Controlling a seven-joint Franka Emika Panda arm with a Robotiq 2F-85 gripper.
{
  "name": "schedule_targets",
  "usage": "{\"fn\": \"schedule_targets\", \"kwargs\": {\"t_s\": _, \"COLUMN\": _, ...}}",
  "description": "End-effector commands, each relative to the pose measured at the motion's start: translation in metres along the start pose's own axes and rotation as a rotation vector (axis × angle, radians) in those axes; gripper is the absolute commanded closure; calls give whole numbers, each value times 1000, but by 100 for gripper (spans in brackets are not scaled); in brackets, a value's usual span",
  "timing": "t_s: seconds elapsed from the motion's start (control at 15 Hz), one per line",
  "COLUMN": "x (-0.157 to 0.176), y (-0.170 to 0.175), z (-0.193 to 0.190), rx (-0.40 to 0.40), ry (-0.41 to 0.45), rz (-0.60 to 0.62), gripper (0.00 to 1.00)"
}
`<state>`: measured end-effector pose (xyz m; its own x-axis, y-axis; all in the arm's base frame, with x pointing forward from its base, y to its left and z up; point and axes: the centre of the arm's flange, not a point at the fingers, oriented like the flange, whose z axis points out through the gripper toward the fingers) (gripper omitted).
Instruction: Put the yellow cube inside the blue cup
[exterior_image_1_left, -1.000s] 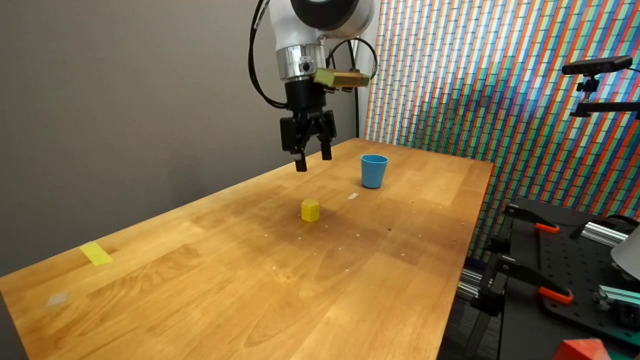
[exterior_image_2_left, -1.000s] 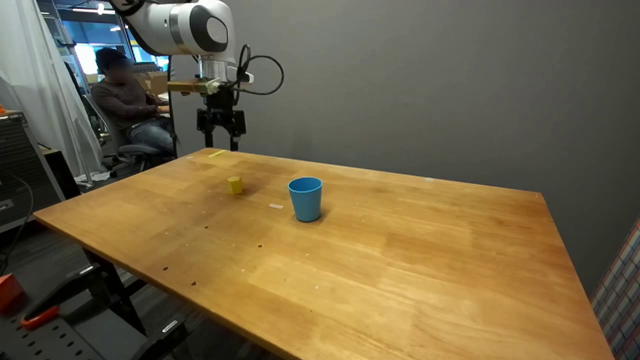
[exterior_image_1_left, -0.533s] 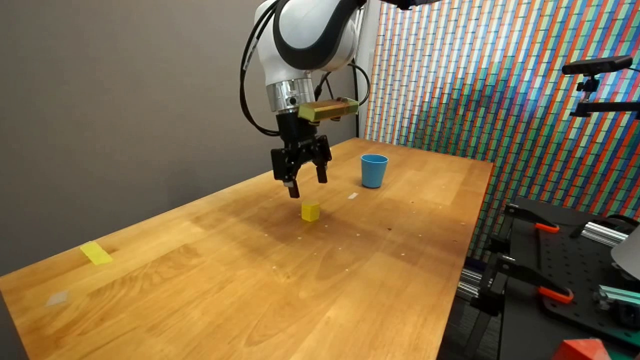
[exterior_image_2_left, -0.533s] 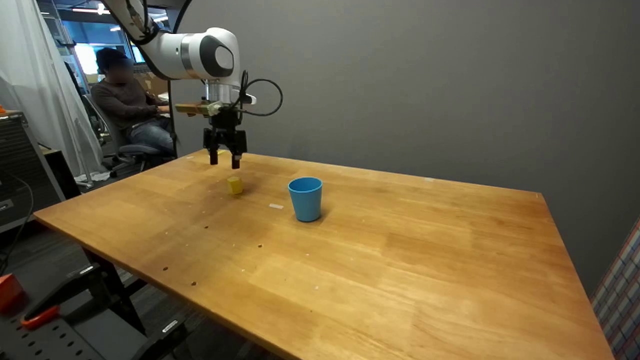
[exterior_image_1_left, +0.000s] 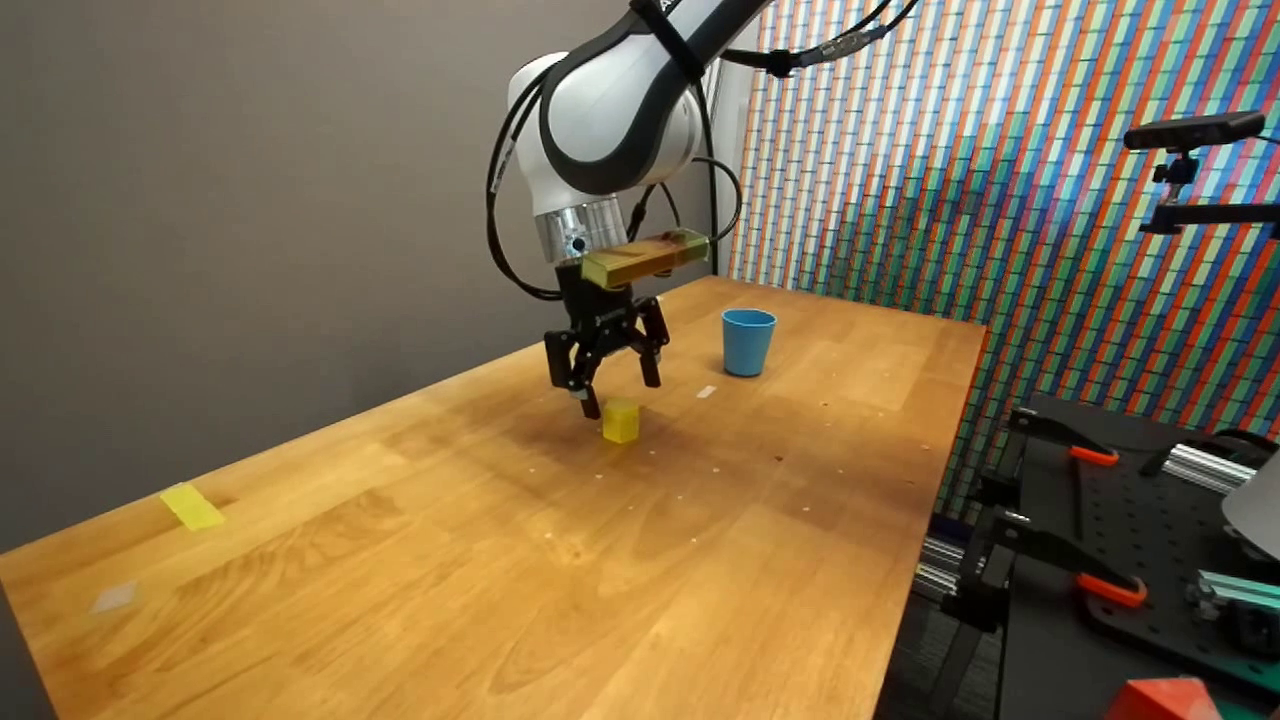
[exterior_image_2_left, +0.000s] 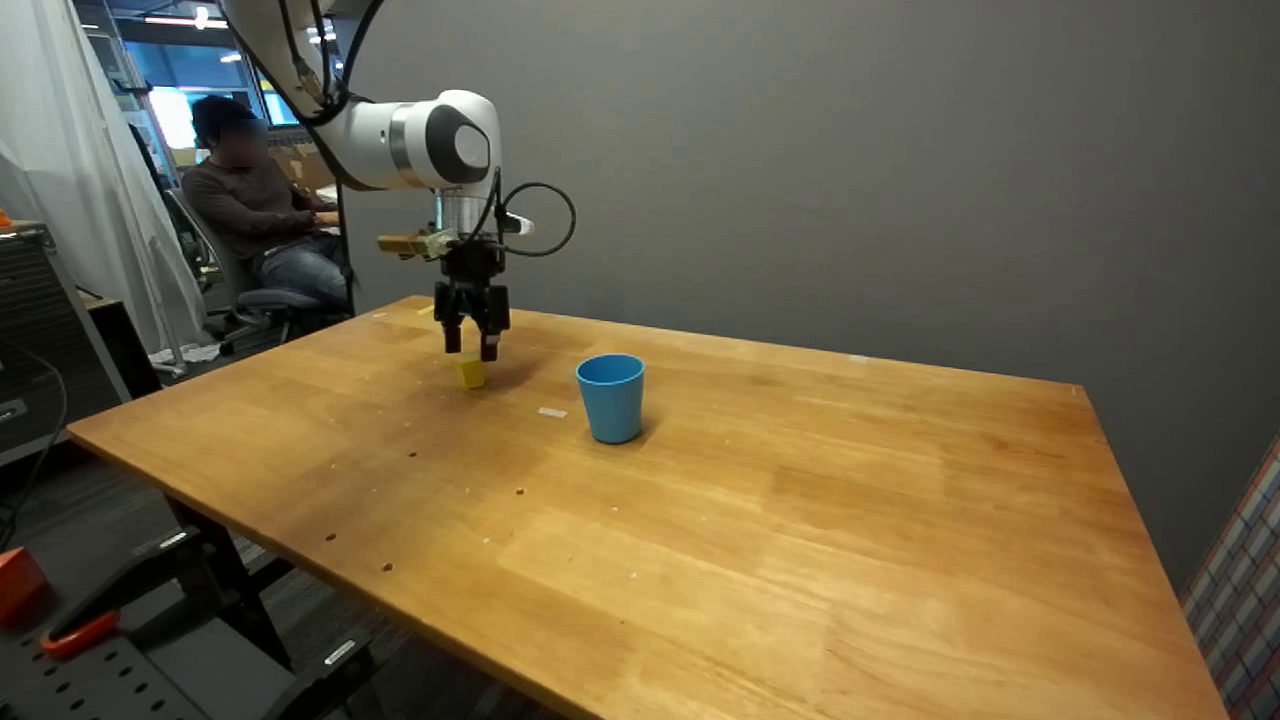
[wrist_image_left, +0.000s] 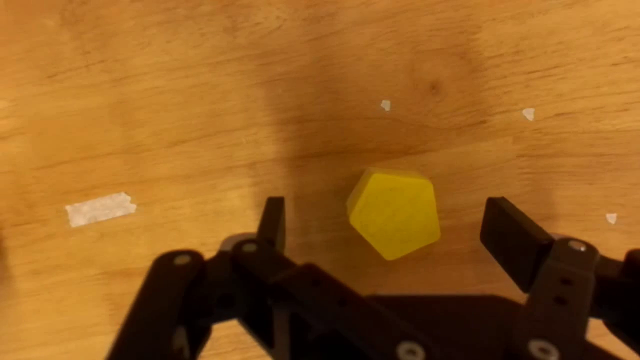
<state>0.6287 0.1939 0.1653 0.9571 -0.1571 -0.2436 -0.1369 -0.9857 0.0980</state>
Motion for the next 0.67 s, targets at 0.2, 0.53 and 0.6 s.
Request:
{"fn": "schedule_targets", "kwargs": {"t_s": 0.2, "x": 19, "y": -8, "z": 9, "rx": 11, "ry": -69, "rz": 38, "gripper": 51}}
{"fn": "schedule_targets", "kwargs": {"t_s": 0.53, "x": 11, "y": 14, "z": -24, "rx": 34, "ry": -60, "rz": 107, "gripper": 80}}
{"fn": "schedule_targets", "kwargs": {"t_s": 0.6, "x": 6, "y": 27, "z": -43, "rx": 34, "ry": -29, "rz": 153, "gripper": 80}}
